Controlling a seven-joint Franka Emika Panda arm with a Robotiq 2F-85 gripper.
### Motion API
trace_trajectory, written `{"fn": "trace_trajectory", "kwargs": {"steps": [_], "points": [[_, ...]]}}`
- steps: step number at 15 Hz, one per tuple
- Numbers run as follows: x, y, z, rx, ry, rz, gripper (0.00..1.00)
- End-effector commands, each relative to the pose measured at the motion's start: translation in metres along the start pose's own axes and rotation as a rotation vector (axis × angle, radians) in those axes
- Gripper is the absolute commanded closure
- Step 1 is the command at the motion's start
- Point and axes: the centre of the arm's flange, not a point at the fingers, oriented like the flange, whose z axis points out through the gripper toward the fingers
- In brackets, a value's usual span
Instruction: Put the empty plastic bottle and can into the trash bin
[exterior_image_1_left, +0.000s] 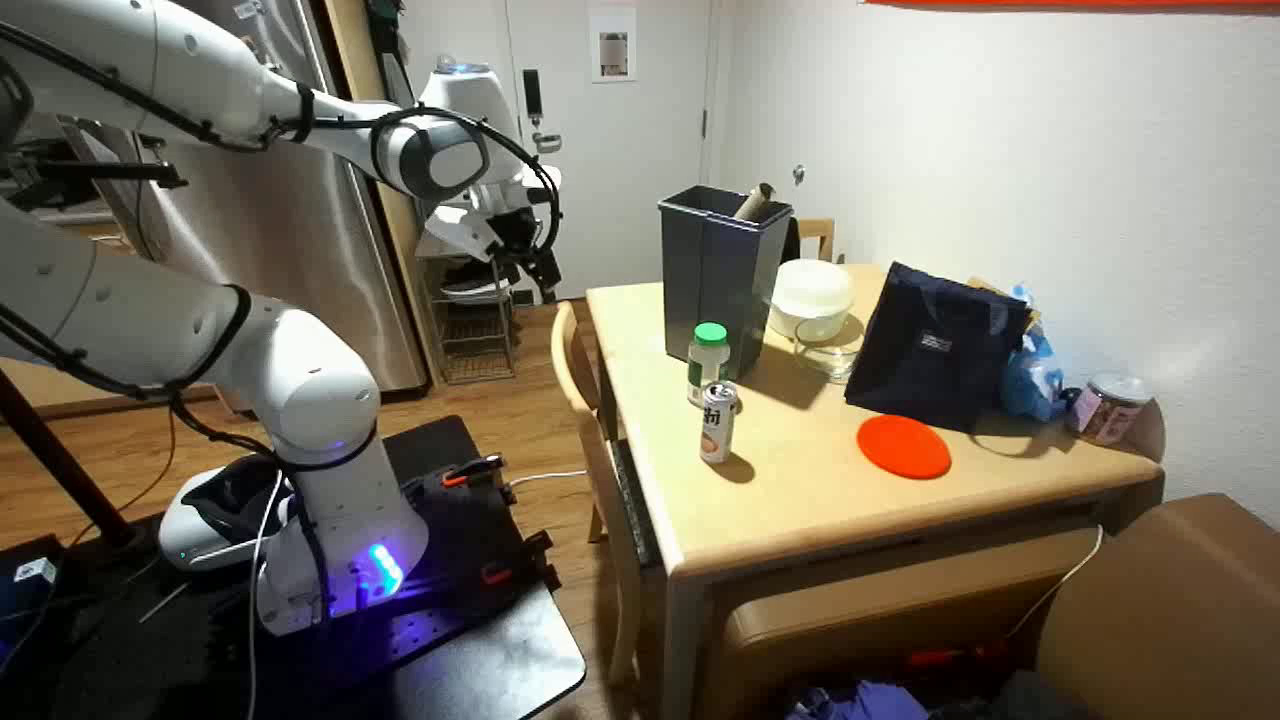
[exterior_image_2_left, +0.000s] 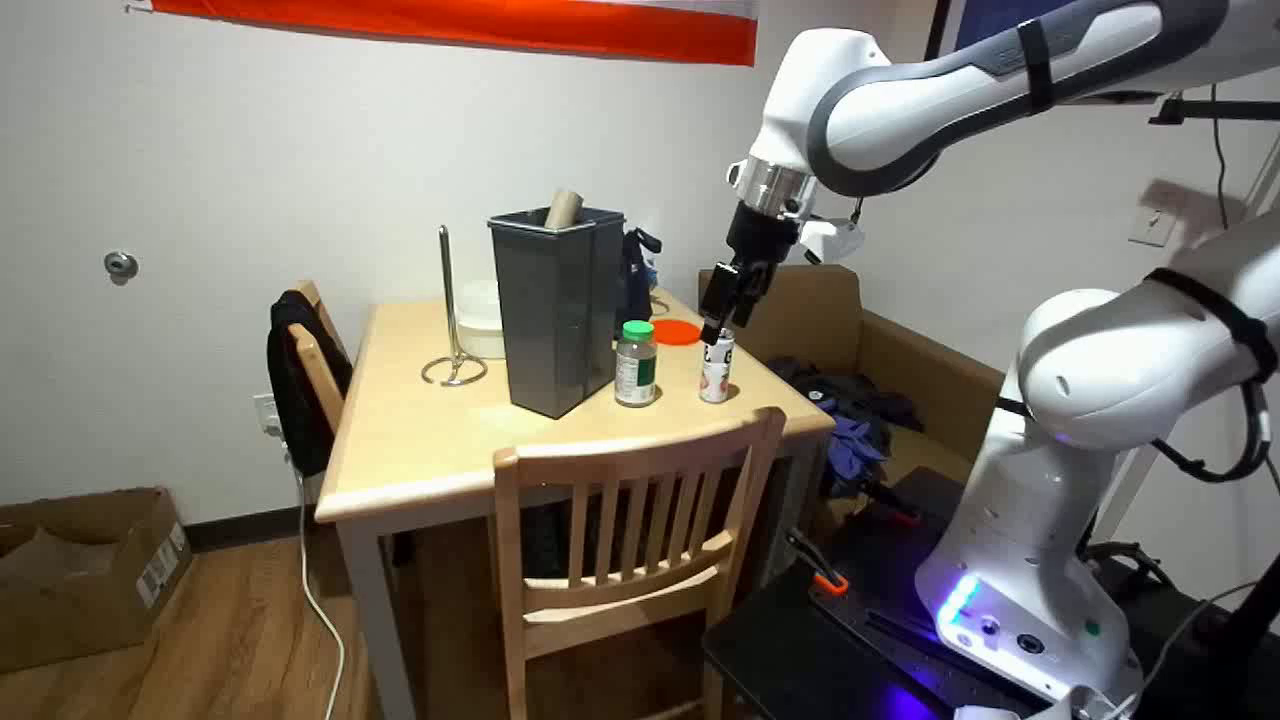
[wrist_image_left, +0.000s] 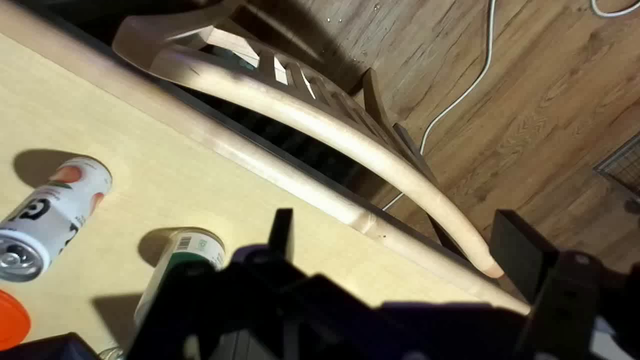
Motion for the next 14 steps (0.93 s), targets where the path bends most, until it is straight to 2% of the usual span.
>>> {"fn": "trace_trajectory", "kwargs": {"steps": [1, 8, 14], "points": [[0.000, 0.000, 0.000, 0.000, -0.001, 0.000, 0.00], [0.030, 0.019, 0.017, -0.065, -0.044, 0.031, 0.00], [0.075, 0.067, 0.035, -0.093, -0.055, 0.084, 0.00]]}}
